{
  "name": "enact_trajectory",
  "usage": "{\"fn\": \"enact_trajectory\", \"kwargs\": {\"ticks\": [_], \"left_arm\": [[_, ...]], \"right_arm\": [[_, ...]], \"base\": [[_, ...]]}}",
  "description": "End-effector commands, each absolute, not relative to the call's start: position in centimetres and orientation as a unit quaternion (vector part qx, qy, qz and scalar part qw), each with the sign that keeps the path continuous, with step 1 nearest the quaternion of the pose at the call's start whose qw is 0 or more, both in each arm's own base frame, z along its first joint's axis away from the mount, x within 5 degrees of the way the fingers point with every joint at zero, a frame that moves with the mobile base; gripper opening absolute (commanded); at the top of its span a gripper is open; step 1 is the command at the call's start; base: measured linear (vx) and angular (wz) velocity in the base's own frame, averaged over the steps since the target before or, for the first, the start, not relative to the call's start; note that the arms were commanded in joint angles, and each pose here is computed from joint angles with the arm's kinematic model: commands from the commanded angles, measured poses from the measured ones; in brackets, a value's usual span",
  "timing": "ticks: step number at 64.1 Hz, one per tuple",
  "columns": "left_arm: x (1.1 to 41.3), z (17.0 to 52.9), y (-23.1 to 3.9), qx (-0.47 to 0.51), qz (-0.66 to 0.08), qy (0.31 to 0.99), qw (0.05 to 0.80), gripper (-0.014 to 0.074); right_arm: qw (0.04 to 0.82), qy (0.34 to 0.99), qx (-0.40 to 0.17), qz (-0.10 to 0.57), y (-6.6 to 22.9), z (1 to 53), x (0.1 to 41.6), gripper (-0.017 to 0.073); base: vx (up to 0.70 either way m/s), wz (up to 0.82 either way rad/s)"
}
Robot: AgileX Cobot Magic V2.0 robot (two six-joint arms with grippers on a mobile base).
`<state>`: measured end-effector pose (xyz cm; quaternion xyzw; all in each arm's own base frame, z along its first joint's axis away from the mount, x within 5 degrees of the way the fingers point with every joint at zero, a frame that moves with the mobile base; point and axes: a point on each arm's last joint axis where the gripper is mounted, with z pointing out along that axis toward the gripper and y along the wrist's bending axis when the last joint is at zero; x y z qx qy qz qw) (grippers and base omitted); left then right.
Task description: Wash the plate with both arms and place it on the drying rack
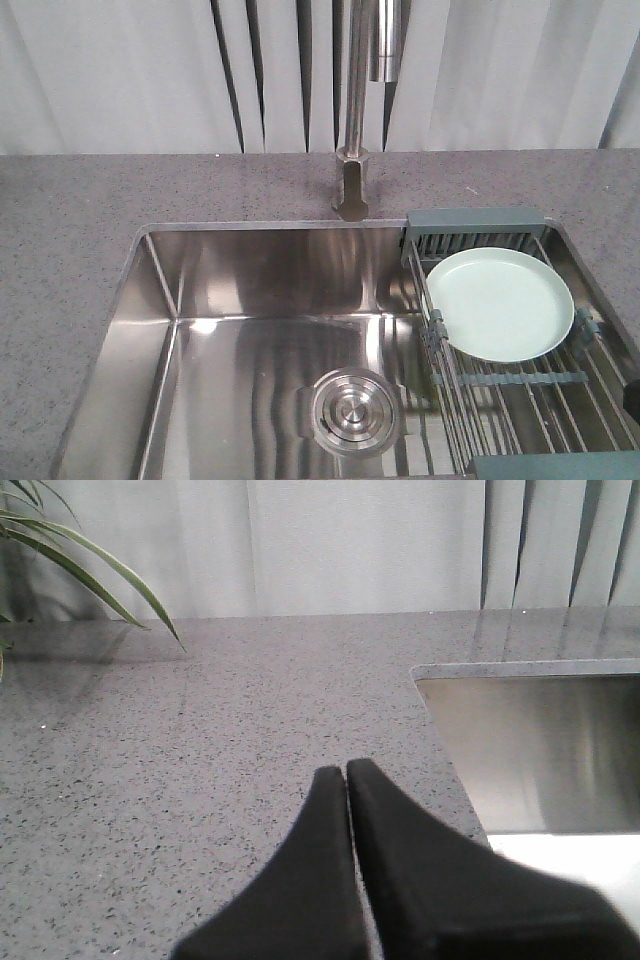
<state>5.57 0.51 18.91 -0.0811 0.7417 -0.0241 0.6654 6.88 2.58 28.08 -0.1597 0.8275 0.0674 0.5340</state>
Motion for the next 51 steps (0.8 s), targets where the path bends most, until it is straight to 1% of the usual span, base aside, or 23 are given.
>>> {"fn": "enact_trajectory", "kwargs": {"ticks": [1, 51], "left_arm": [[5.4, 20.47, 0.42, -0.078, -0.033, 0.705, 0.704, -0.0006], [5.4, 20.47, 0.42, -0.078, -0.033, 0.705, 0.704, -0.0006]], "right_arm": [[0.567, 0.807, -0.149, 0.063, 2.49, 29.38, 7.18, -0.0004], [0.568, 0.807, -0.149, 0.062, 2.47, 29.39, 7.18, -0.0004]], "base": [[0.0, 0.0], [0.0, 0.0]]}}
